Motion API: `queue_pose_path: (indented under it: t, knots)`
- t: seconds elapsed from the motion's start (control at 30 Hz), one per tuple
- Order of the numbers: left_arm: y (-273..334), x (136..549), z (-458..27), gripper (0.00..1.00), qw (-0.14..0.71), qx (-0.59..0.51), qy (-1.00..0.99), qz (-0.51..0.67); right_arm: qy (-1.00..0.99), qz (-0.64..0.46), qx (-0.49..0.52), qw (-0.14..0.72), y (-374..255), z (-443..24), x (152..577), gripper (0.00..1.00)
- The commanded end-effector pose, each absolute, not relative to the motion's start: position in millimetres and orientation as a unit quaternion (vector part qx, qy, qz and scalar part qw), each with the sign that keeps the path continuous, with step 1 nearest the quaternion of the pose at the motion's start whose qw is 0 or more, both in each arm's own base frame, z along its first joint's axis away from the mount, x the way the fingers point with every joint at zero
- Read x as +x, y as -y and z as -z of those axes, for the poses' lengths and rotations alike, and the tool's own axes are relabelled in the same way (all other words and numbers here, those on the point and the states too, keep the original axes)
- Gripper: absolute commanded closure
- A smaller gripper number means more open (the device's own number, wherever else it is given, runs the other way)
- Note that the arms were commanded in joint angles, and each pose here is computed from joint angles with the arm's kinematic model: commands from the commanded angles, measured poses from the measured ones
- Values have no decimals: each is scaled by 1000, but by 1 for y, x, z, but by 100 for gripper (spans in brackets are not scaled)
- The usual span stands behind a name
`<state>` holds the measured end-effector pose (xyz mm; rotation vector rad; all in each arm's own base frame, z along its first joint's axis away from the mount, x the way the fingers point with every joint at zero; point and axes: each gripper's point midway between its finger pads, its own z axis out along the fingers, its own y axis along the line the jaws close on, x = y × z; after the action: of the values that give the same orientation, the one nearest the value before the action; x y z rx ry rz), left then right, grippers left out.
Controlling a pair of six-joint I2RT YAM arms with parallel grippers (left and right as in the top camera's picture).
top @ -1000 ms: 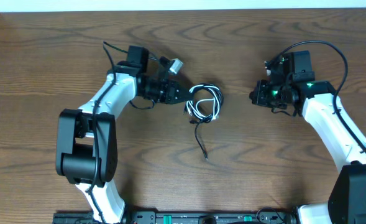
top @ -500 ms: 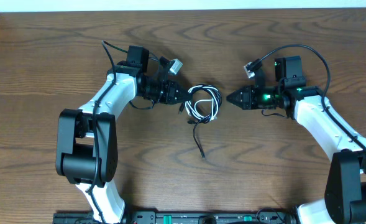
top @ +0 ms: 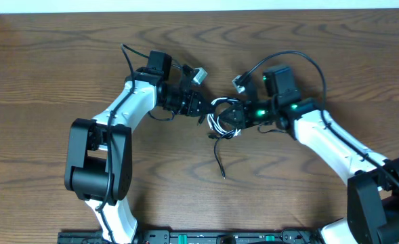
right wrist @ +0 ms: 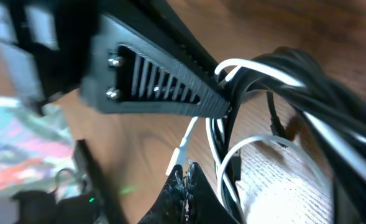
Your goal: Untangle cables
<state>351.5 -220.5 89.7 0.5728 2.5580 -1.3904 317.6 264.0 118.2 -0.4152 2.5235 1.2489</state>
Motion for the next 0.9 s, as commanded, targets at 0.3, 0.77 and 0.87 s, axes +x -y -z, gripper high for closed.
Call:
queue_pose_path:
  t: [0.3, 0.77, 0.87]
  knots:
    - [221, 354, -104, 93, 104, 201, -852, 472, -919, -339, -137, 147, -282, -90, 300, 99]
    - [221, 354, -104, 93, 104, 201, -852, 472, -942, -265, -118, 171, -264, -75, 309, 99]
    - [221, 354, -104, 93, 104, 201, -852, 472, -945, -251, -112, 177, -260, -73, 312, 99]
